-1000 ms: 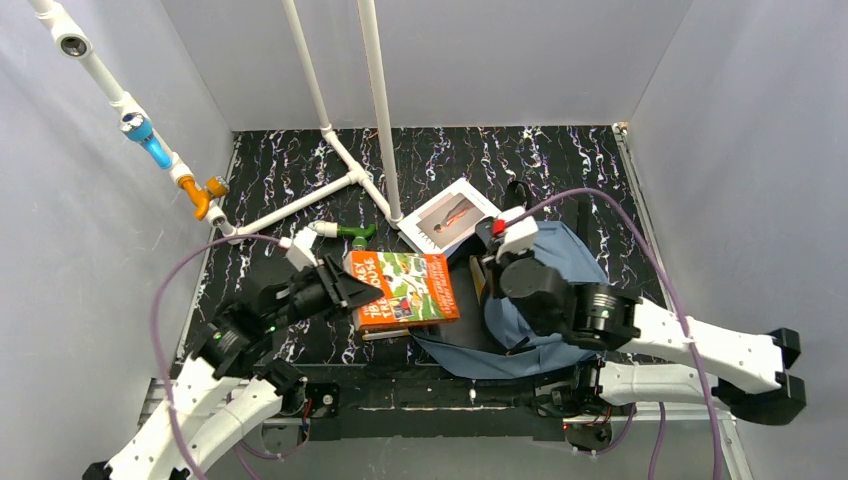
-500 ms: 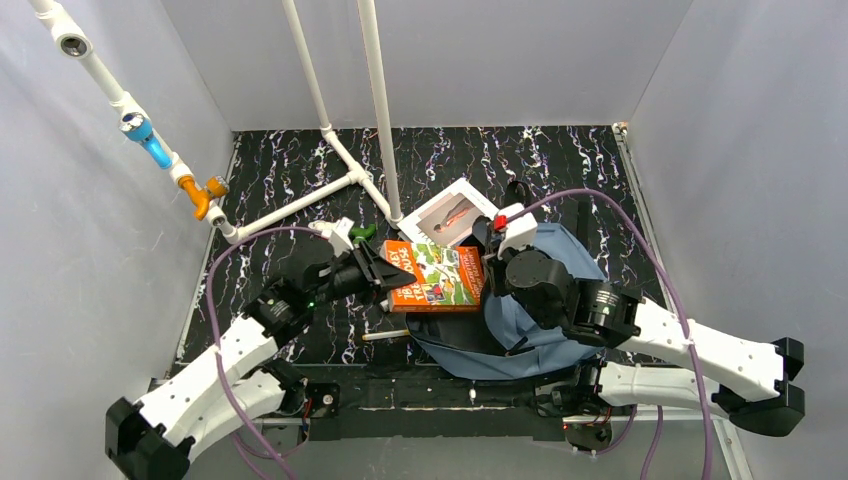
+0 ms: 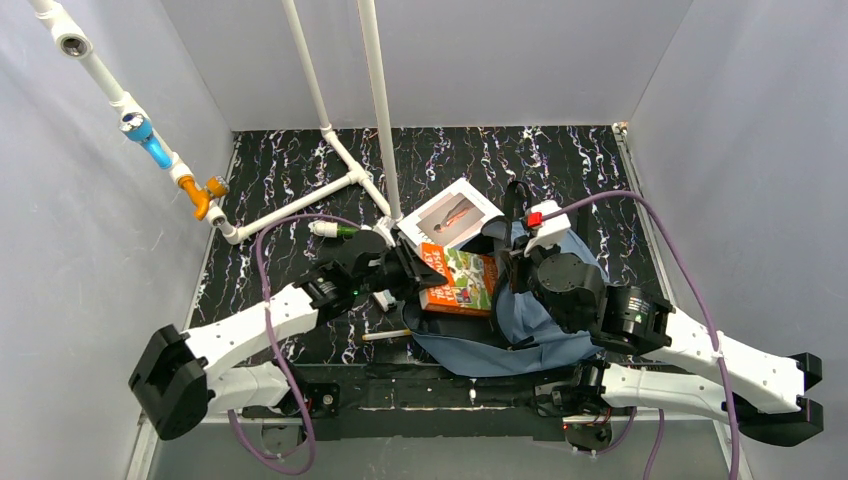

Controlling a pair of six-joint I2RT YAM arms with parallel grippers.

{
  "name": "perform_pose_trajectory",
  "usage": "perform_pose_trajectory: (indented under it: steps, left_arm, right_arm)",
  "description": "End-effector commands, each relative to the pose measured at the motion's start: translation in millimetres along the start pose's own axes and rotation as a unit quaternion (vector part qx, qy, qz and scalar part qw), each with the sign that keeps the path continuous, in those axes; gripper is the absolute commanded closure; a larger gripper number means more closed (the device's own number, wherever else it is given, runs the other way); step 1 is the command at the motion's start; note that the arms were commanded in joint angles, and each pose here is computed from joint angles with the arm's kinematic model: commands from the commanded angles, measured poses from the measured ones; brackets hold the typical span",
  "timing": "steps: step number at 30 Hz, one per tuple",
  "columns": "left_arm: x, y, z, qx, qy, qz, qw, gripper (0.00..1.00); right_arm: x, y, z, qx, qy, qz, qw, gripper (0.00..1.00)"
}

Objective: Pack the student bag
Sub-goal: Place the book in the student bag.

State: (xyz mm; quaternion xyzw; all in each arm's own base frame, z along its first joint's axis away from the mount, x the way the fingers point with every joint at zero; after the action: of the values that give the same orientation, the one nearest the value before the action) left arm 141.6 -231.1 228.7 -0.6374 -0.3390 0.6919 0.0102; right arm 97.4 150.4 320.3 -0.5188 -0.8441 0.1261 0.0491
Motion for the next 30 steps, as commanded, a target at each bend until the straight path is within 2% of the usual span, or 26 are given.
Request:
perform_pose_trajectory:
  steps: [1, 10, 14, 18, 23, 26, 29, 30]
  left_arm:
    - [-51, 11, -4, -0.016, 0.016, 0.112, 0.993, 1.0]
    - [-49, 85, 7, -0.032, 0.016, 0.109, 0.993, 1.0]
    - [-63, 111, 25, -0.038, 0.05, 0.13, 0.989, 1.0]
    - [-73, 128, 36, -0.097, 0.11, 0.129, 0.981, 1.0]
    - [-64, 147, 36, -0.119, 0.114, 0.107, 0.98, 1.0]
    - [-41, 166, 32, -0.127, 0.089, 0.07, 0.985, 1.0]
    - [-24, 181, 29, -0.11, 0.056, 0.044, 0.991, 1.0]
    - [-20, 184, 28, -0.107, 0.049, 0.037, 0.992, 0.91]
  right_arm:
    - [-3, -9, -32, -0.065, 0.069, 0.0, 0.995, 0.99]
    - [-5, -12, -30, -0.068, 0.081, -0.01, 0.994, 0.99]
    - [-5, -13, -29, -0.067, 0.084, -0.015, 0.994, 0.99]
    - [-7, -16, -28, -0.069, 0.087, -0.017, 0.994, 0.99]
    - [-9, -19, -27, -0.067, 0.088, -0.019, 0.994, 0.99]
    - [-8, -18, -23, -0.064, 0.088, -0.02, 0.994, 0.99]
    - [-7, -17, -21, -0.06, 0.086, -0.023, 0.994, 0.99]
    - [-7, -17, -21, -0.059, 0.086, -0.023, 0.994, 0.99]
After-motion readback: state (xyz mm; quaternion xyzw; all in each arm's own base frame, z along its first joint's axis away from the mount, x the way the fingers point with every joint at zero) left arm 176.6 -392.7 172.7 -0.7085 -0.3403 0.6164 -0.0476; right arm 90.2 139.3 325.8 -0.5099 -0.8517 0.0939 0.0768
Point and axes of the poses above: each gripper's point midway between its finger pads, its own y axis out along the fingers, its own x axis along the line the jaws close on, z = x × y, the point moved 10 cm from there along -y, back along the fingers, and after that the axes turned 7 degrees about -y, right-handed, at the moved point
